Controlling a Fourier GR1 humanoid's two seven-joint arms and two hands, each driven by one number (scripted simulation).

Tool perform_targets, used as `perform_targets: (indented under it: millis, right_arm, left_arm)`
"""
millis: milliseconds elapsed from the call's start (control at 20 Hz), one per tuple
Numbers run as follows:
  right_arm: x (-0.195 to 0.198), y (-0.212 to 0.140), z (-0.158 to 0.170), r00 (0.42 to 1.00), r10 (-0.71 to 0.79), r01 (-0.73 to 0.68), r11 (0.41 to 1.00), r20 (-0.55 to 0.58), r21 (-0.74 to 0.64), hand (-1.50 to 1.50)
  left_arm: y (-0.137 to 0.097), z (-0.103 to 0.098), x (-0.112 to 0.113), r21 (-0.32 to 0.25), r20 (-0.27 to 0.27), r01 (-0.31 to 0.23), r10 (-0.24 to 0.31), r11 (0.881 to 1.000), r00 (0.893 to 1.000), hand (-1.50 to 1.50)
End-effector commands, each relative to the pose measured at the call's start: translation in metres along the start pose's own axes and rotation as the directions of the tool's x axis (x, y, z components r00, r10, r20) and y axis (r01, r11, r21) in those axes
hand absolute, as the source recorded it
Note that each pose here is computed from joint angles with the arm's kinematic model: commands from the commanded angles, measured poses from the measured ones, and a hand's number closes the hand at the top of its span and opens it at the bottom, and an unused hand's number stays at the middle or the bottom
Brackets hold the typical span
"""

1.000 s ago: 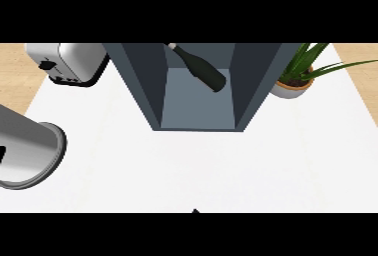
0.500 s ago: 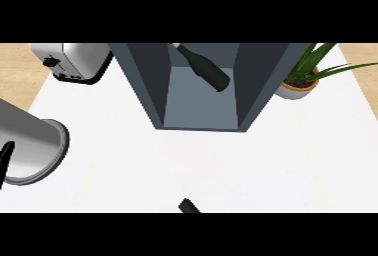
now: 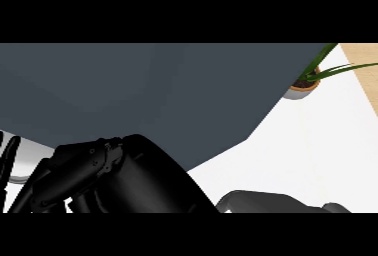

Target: Pick up the wine, place it into the cabinet and close the cabinet

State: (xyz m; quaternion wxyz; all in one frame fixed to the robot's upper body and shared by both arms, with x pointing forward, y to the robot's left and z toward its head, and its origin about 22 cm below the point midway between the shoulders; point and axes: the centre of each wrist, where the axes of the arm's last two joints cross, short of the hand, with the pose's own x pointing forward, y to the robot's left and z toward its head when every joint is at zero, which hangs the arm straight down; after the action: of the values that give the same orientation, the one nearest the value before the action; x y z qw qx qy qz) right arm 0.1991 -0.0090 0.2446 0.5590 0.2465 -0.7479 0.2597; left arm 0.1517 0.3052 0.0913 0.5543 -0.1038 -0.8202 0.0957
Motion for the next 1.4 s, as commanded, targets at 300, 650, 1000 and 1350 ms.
perform_targets:
  millis: [300,650,1000,1350]
  right_arm:
    - [0.000,-0.017,-0.088,0.977,0.208,-0.202,0.971,0.036,-0.124,1.50]
    - [-0.025,-0.082,-0.116,0.986,0.163,-0.167,0.973,-0.040,-0.160,1.50]
    - [-0.040,-0.114,-0.118,0.984,0.176,-0.180,0.966,-0.035,-0.185,1.50]
    - [-0.049,-0.147,-0.121,0.960,0.269,-0.279,0.934,-0.077,-0.222,1.50]
  left_arm:
    - [-0.004,-0.010,0.005,0.012,0.002,0.001,-0.001,1.000,1.000,-1.50]
    - [0.009,-0.008,-0.014,0.000,0.009,0.021,-0.021,1.000,1.000,-1.50]
    - [0.001,-0.013,-0.004,-0.004,0.016,0.033,-0.033,0.999,0.999,-1.50]
    - [-0.007,-0.011,0.001,0.005,0.016,0.016,-0.016,1.000,1.000,-1.50]
